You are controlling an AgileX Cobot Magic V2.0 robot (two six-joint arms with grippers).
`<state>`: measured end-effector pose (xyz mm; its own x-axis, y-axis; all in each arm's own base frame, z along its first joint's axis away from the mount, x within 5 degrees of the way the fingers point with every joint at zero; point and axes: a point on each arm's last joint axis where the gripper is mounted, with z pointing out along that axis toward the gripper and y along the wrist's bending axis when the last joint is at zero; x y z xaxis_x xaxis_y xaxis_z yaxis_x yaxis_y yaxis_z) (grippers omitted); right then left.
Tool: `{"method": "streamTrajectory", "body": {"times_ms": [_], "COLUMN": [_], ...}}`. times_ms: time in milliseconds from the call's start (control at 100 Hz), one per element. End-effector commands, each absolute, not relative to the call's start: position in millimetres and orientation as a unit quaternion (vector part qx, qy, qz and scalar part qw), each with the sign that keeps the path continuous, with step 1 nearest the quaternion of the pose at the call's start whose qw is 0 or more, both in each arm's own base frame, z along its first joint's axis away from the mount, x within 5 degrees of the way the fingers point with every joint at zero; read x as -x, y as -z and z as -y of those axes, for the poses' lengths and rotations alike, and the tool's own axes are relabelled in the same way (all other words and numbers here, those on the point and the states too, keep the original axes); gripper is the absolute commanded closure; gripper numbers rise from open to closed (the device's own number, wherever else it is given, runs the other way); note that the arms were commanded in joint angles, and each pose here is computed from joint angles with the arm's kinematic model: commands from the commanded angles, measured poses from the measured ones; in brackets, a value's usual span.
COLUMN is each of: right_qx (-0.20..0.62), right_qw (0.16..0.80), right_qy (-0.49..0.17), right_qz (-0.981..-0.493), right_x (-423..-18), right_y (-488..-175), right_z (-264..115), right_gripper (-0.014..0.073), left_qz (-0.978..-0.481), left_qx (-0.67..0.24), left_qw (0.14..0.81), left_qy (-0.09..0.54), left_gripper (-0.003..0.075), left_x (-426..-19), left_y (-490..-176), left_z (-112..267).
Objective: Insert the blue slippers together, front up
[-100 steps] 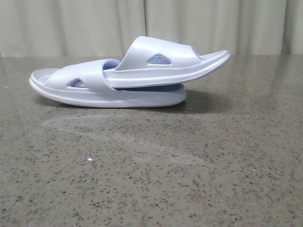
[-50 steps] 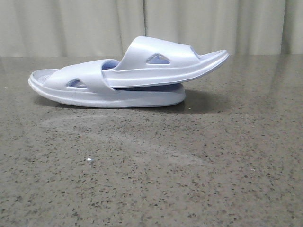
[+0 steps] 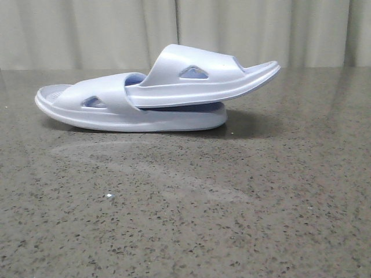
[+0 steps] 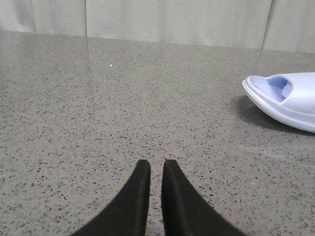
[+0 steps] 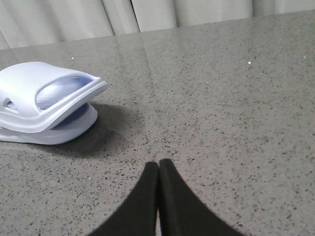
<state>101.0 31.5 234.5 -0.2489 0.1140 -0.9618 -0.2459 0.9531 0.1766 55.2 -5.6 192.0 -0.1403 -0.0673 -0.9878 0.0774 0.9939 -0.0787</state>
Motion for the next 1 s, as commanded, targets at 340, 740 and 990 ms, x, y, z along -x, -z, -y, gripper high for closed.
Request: {"method": "streamTrajectory", "body": {"times_ms": [340,740,990], "right_qx": [0.088,0.081,0.044], "right_qw": [0.682,0.708,0.686], "right_qy": [-0.048,-0.01,0.014], "right_qz": [-0.724,-0.702,-0.726], "right_x": [-104.8,-83.2,-67.2], "right_y": [-251.8,-220.1,-196.0], "right_z": [-22.9,-10.6,-2.7], "right_gripper": [0.0674,0.0674,0.0674], "left_qz": [-0.725,-0.725,-0.725], "left_qx": [0.003,0.003,0.003], "left_qw": [0.686,0.686,0.686], "left_qy": [0.059,0.059,0.059], "left_gripper": [0.0705,0.0705,0.0705], "left_x": [-54.3,-54.3,-54.3], "left_y": [-196.7,-196.7,-196.7], "left_z": [5.0,5.0,5.0]}}
